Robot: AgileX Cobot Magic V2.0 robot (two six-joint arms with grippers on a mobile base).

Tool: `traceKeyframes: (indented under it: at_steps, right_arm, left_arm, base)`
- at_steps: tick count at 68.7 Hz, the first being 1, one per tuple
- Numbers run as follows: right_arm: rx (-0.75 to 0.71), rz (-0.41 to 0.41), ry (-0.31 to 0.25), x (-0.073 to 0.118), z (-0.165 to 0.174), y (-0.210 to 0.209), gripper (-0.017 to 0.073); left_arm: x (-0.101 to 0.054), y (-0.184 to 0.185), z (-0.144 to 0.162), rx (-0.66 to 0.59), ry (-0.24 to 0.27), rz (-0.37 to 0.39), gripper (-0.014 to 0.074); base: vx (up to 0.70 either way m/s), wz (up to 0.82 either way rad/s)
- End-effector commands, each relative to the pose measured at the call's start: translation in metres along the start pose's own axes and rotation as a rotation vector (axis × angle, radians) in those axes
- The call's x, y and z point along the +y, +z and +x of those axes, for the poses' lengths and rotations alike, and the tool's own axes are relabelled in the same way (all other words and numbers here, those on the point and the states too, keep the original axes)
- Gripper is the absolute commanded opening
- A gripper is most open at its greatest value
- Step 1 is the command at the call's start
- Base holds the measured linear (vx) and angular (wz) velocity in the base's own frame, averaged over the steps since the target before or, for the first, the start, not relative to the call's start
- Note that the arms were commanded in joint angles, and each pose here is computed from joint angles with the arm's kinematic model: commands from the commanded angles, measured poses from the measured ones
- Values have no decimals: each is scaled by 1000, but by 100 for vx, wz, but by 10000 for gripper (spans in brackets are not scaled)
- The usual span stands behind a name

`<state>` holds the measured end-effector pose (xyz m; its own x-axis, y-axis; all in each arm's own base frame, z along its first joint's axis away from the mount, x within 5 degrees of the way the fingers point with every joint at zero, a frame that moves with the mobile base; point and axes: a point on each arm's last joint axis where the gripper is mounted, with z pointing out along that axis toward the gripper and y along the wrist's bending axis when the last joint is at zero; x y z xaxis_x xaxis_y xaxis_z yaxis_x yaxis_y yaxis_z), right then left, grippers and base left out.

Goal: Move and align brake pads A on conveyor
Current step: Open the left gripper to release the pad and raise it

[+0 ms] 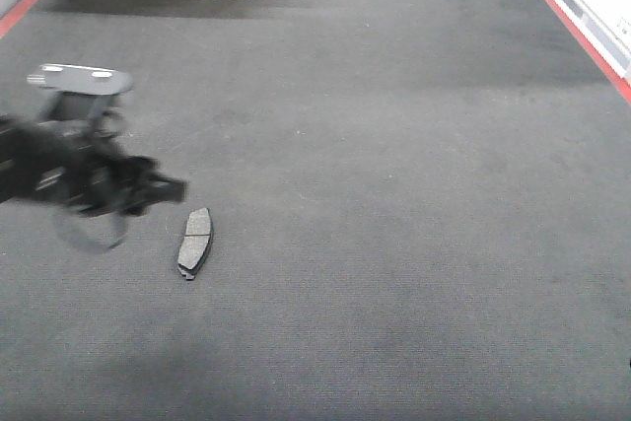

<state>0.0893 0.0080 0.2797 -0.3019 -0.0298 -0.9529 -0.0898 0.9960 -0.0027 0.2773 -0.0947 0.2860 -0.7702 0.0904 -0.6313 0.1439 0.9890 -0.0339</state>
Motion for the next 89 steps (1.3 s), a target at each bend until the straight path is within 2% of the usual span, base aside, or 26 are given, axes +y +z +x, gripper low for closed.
traceKeyframes:
  at_steps: [1,14,19,27,38,52,79,89]
  right_arm:
    - [-116,5,-18,0,-18,-3,36]
    - [-116,5,-18,0,-18,-3,36]
    - [-116,5,-18,0,-18,-3,36]
    - [-116,5,-18,0,-18,-3,36]
    - [-116,5,-18,0,-18,-3,36]
    - [-116,5,-18,0,-18,-3,36]
    - [-121,5,-18,0,-18,-3,36]
    - [-164,-5,15,0,-22,-3,37]
  left_arm:
    - [4,-42,7,-169,16,41,239]
    - [18,-89,49,-280,5,63,42]
    - [23,-103,65,-324,0,71,-8]
    - [31,-119,95,-383,-6,81,-6]
    - [39,-139,129,-538,-9,109,-6]
    - [45,-151,156,-711,-3,140,-6]
    - [46,-150,161,-730,-4,146,-6]
    - [46,-150,161,-730,-4,146,-6]
  base:
    - [0,0]
    - [0,0]
    - [0,0]
    - [0,0]
    - [0,0]
    - [0,0]
    - [0,0]
    - [0,0]
